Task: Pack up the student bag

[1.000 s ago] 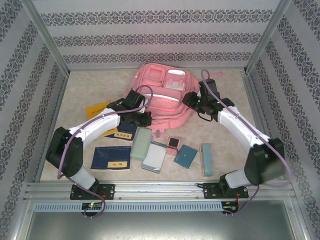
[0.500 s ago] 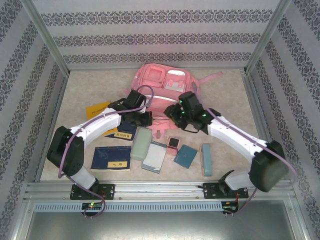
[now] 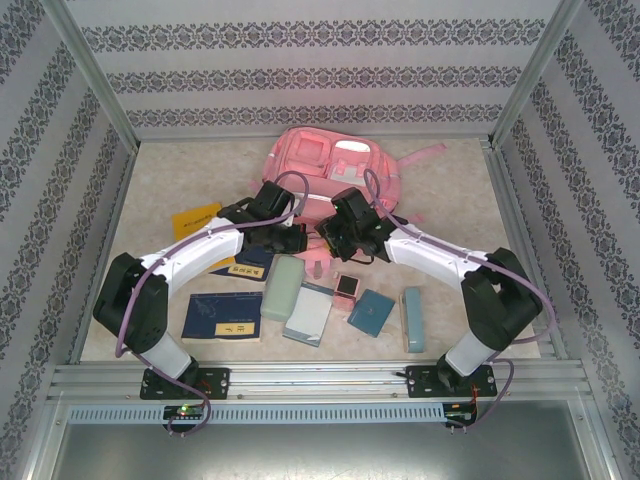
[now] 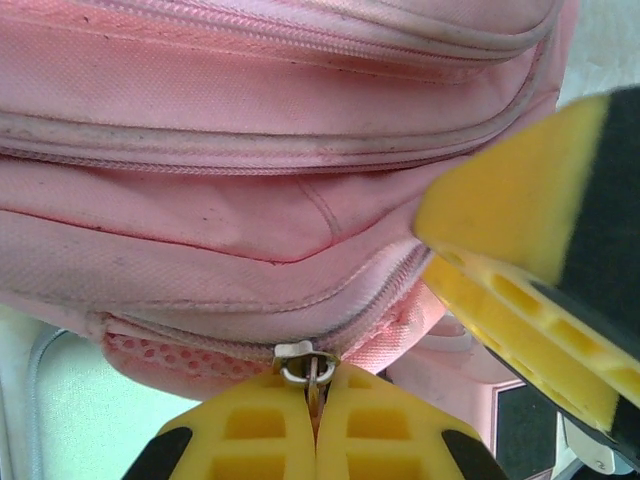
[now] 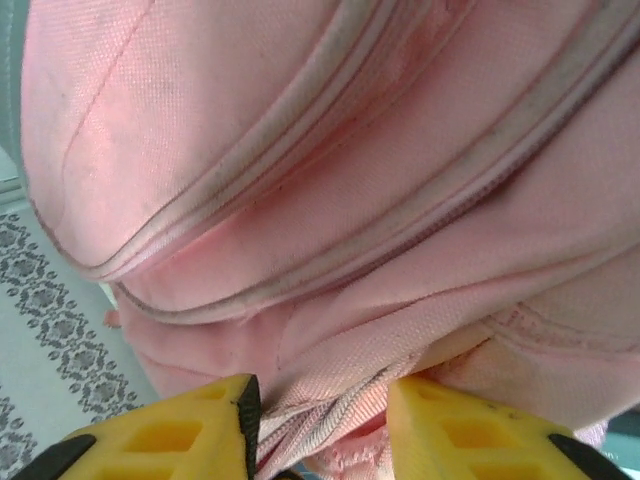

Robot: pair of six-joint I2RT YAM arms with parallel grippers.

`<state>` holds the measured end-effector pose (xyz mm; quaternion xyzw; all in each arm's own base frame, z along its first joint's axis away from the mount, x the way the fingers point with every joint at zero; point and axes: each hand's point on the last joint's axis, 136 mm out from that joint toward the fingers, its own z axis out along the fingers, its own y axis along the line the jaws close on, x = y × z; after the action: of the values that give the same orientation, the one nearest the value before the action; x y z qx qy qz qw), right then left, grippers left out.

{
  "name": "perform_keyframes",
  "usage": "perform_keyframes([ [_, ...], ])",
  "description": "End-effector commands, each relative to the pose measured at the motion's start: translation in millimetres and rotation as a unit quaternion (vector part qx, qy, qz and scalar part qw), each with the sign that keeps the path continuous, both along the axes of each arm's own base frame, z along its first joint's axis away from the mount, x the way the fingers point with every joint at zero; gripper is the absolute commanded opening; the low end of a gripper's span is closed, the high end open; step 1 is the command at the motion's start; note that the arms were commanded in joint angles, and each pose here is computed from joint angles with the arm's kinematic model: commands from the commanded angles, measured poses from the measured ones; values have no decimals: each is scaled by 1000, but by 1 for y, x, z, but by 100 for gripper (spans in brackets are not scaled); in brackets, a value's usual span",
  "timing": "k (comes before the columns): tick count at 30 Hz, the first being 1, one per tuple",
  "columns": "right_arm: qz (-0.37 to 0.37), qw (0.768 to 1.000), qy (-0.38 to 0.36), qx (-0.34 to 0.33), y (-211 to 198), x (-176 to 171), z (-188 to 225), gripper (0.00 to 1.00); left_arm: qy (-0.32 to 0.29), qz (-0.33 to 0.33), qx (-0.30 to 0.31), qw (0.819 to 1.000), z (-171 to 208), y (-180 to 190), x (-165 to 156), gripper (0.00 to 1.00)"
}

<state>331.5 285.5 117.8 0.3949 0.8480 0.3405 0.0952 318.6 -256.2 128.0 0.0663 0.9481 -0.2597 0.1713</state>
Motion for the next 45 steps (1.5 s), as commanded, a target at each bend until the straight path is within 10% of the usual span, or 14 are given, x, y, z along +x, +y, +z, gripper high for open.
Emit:
perform_keyframes([
  [1, -37, 999, -3, -16, -3, 19, -9, 33, -43, -20, -57, 997, 31, -25, -2, 0],
  [9, -58, 998, -17, -26, -15, 24, -13, 0, -47, -23, -43, 998, 25, -28, -1, 0],
  [45, -85, 989, -106, -57, -134, 10, 28, 0, -6, 107, -1, 994, -7, 65, 78, 0],
])
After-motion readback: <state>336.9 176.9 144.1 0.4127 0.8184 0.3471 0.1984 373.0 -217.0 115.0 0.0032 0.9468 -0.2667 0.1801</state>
